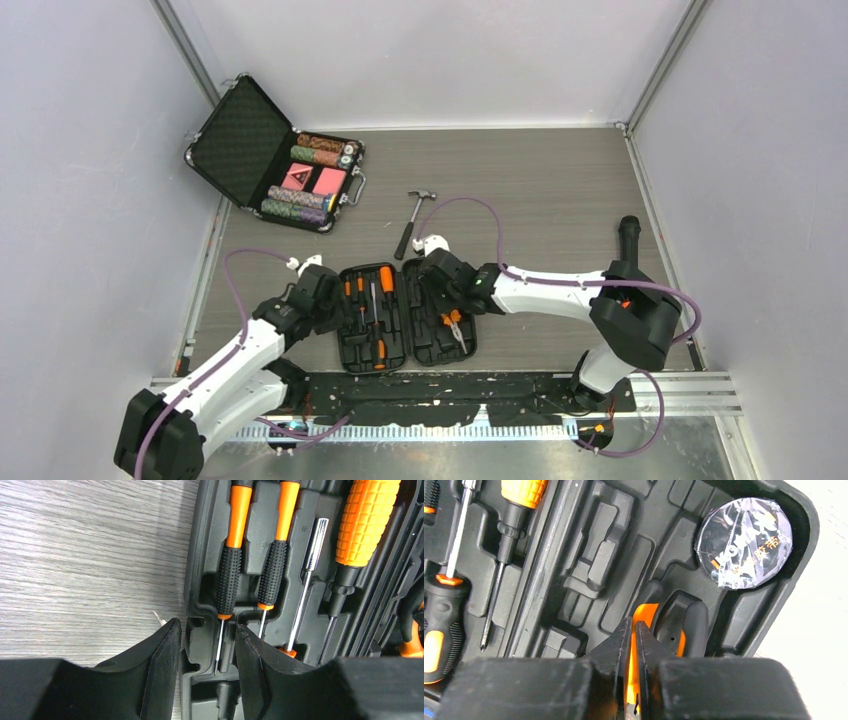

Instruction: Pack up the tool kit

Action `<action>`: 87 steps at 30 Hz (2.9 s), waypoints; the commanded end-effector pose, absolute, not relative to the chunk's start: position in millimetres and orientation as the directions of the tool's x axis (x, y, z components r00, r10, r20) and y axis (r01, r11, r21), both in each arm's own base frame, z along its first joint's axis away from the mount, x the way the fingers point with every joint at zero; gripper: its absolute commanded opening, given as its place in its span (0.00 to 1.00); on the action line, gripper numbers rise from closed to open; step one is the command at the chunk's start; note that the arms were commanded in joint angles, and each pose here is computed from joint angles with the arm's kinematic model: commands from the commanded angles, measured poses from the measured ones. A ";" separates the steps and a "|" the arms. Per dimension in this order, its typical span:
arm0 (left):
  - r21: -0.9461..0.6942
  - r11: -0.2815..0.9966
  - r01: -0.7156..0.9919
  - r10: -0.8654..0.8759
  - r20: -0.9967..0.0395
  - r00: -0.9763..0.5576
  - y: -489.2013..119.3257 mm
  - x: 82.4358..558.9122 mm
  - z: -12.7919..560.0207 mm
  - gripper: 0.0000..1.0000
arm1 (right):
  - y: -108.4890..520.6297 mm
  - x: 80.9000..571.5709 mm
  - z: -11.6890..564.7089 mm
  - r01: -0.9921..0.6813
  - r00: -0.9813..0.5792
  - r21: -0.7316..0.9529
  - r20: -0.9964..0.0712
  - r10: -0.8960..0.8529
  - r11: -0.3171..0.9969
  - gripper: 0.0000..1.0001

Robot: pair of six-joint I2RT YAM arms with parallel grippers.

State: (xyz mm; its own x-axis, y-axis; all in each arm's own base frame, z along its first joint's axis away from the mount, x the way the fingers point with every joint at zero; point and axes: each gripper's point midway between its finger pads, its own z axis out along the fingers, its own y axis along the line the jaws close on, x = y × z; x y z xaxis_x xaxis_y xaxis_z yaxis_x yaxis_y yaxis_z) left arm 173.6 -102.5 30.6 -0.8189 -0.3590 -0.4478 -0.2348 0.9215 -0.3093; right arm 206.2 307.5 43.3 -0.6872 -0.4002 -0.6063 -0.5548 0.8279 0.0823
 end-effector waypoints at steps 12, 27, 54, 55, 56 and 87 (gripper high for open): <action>-0.348 0.907 -0.235 -0.382 -0.450 -0.807 -106.8 176.3 36.0 0.46 | 267.6 219.8 125.7 -0.336 -0.703 0.094 -0.687 -0.183 0.937 0.39; -0.395 0.891 -0.225 -0.394 -0.427 -0.814 -115.1 172.8 34.6 0.46 | 266.9 184.1 70.0 -0.333 -0.839 0.203 -0.510 -0.191 0.921 0.26; -0.420 0.880 -0.223 -0.406 -0.417 -0.813 -120.1 174.0 40.4 0.45 | 257.3 195.0 40.6 -0.355 -0.866 0.240 -0.449 -0.221 0.903 0.20; -0.415 0.882 -0.224 -0.404 -0.421 -0.812 -118.8 173.8 41.0 0.46 | 261.4 202.4 56.7 -0.373 -0.840 0.223 -0.494 -0.225 0.901 0.22; -0.412 0.884 -0.222 -0.403 -0.427 -0.810 -117.9 174.4 43.1 0.45 | 256.9 201.2 61.5 -0.384 -0.834 0.194 -0.493 -0.249 0.903 0.23; -0.408 0.887 -0.216 -0.398 -0.442 -0.804 -116.4 176.5 41.9 0.49 | 278.8 206.7 5.6 -0.453 -0.836 0.062 -0.375 -0.400 0.889 0.10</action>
State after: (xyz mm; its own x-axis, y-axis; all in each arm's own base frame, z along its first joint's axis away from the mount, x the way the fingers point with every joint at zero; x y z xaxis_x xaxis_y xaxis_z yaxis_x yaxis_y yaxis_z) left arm 168.7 -110.8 34.8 -0.8163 -0.3903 -0.4259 -0.2306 0.8961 -0.3792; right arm 217.4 291.7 43.4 -0.8097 -0.3788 -0.4482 -0.4684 0.8773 0.1047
